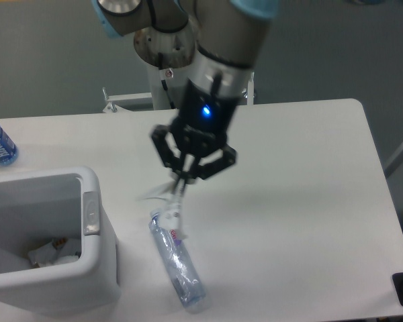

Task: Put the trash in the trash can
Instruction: 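Lift the wrapper and carry it over the white trash bin, then open the gripper to drop the wrapper into the bin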

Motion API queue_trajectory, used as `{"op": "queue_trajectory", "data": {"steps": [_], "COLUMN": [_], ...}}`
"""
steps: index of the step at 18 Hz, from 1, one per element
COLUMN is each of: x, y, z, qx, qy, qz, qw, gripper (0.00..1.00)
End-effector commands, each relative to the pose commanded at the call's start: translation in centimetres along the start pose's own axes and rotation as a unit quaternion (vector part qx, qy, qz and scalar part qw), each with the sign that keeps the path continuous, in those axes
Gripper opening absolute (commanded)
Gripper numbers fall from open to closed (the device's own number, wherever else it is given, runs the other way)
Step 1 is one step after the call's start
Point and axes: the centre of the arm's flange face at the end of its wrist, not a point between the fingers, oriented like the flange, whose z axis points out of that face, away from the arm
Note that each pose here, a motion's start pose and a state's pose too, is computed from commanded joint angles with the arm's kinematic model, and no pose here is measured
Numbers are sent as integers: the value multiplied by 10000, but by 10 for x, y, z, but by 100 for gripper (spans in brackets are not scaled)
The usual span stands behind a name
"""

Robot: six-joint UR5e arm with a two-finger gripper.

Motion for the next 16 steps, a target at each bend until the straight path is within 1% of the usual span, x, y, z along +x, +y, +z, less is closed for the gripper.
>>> {"op": "queue_trajectory", "data": {"steps": [1,2,4,5,7,8,9,11,15,16], "x": [13,28,67,78,96,97,97,93,97,94], "y": [-2,0,11,18,29,33,36,33,32,31], "z": [-2,5,26,37,58,69,76,85,84,84], "qx": [95,72,-130,-234,-383,-457,-476,-342,-280,-287], "qy": [32,119,358,453,592,628,645,634,647,635], "qz": [-80,-111,54,117,201,215,270,351,316,226], "qw": [9999,9998,9993,9986,9973,9967,9964,9968,9970,9973], "gripper": [0,0,0,0,7,17,35,100,100,100]}}
